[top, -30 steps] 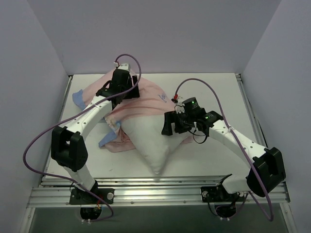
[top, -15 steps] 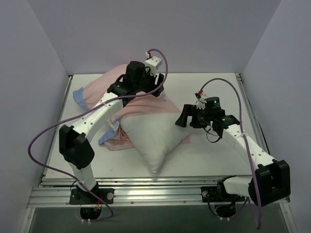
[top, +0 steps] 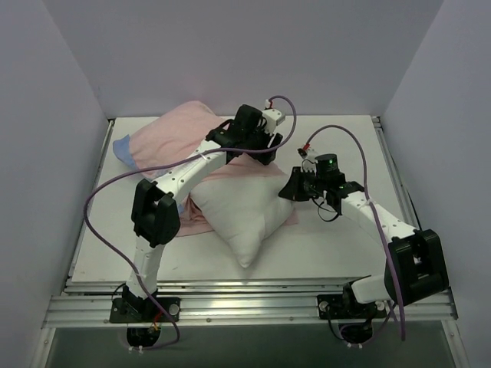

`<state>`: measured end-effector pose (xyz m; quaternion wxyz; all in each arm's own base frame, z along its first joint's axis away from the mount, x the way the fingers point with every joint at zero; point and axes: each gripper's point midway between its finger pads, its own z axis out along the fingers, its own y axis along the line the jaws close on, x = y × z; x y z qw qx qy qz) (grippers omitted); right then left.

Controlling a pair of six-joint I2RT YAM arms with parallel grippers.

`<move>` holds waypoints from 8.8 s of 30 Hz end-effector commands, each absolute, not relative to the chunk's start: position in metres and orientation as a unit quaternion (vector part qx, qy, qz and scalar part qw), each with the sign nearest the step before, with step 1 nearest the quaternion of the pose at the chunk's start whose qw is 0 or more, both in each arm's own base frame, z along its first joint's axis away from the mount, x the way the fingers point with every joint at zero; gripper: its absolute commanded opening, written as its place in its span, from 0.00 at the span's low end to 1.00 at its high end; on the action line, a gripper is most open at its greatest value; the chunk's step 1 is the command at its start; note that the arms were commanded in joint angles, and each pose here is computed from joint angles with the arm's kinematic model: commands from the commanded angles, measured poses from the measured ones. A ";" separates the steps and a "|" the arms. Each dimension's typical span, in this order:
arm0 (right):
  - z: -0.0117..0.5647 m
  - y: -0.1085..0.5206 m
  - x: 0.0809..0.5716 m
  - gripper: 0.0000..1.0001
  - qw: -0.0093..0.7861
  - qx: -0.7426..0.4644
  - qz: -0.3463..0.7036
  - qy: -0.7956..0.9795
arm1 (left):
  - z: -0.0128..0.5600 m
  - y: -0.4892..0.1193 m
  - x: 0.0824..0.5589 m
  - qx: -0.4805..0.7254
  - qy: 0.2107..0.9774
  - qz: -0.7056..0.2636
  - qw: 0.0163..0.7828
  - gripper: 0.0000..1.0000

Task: Remove the pillowcase from the pillow

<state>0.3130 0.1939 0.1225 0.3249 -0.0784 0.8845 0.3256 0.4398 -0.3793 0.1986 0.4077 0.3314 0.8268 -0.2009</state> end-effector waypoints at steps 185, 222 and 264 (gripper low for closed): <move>0.208 0.161 0.404 1.00 0.410 0.056 0.310 0.856 | 0.264 -0.249 0.461 0.200 0.834 -0.068 0.510 0.02; 0.123 0.310 0.333 0.09 0.188 -0.283 0.446 0.828 | 0.239 -0.230 0.471 0.133 0.863 -0.038 0.487 0.02; 0.262 0.164 0.328 0.77 0.429 -0.134 0.087 0.889 | 0.370 -0.233 0.492 0.015 0.788 -0.188 0.586 0.89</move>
